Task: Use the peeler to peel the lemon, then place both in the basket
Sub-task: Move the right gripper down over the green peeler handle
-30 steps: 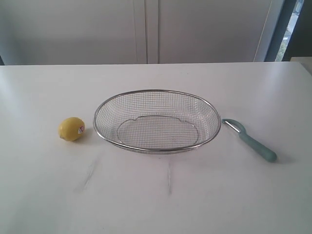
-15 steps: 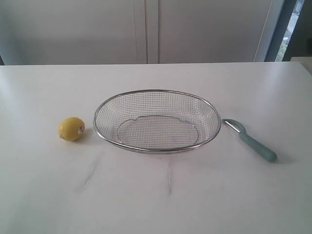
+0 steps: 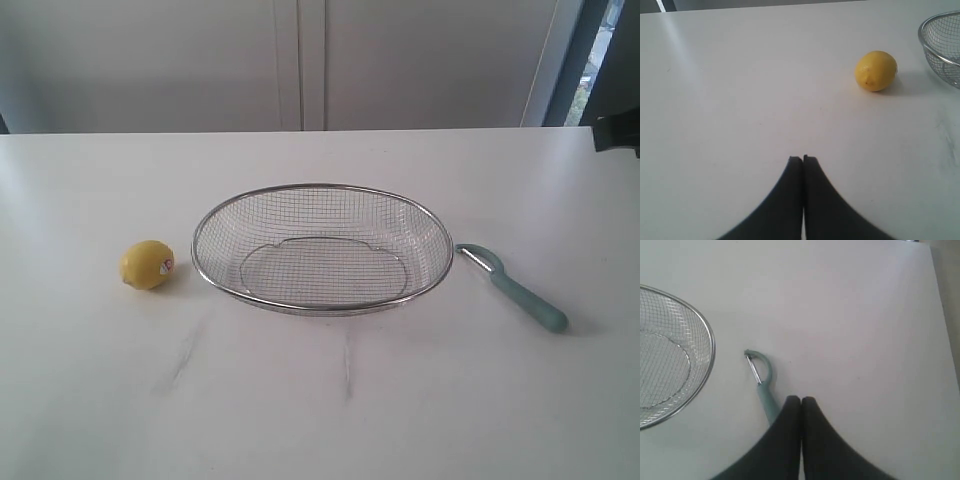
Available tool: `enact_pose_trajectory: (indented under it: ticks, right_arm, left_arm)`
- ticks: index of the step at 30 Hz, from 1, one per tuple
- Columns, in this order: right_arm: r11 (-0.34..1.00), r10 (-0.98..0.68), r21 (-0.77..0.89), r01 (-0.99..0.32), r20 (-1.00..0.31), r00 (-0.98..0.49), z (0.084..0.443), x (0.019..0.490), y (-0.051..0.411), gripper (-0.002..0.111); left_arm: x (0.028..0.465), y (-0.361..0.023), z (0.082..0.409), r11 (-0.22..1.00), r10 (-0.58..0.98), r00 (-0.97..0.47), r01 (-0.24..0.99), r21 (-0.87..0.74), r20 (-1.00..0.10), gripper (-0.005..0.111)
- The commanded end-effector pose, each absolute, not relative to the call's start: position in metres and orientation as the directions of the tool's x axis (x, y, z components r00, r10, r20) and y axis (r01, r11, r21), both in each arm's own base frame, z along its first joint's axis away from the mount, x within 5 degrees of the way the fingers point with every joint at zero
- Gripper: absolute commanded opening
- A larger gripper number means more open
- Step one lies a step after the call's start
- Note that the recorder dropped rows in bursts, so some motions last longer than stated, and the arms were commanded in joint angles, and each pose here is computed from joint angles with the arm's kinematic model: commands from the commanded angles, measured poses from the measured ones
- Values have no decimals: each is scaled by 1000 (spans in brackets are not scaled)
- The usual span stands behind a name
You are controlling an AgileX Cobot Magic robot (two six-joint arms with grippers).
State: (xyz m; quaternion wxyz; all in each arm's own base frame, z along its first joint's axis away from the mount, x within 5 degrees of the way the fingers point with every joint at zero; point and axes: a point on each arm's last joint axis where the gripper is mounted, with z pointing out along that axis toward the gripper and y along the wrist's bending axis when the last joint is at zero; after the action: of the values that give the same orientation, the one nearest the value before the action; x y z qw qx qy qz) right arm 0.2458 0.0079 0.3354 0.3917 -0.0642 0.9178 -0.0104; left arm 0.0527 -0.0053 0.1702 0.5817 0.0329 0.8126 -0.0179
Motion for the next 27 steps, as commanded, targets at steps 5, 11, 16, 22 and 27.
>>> enact_pose_trajectory:
  ticks: [5, 11, 16, 22, 27]
  right_arm:
    - [981, -192, -99, -167, -630, -752, 325, 266, 9, 0]
    - [963, -257, -85, -254, -562, -786, 318, 280, 14, 0]
    - [945, -313, -82, -316, -503, -805, 311, 288, 16, 0]
    - [922, -368, -42, -385, -402, -838, 304, 300, 19, 0]
    - [908, -398, -8, -419, -331, -856, 292, 309, 20, 0]
  left_arm:
    - [52, -6, 169, 997, 20, -324, 73, -3, -946, 0]
    - [52, -6, 169, 997, 20, -324, 73, -3, -946, 0]
    - [52, -6, 169, 997, 20, -324, 73, -3, -946, 0]
    - [52, -6, 169, 997, 20, -324, 73, -3, -946, 0]
    - [52, -6, 169, 997, 20, -324, 73, -3, -946, 0]
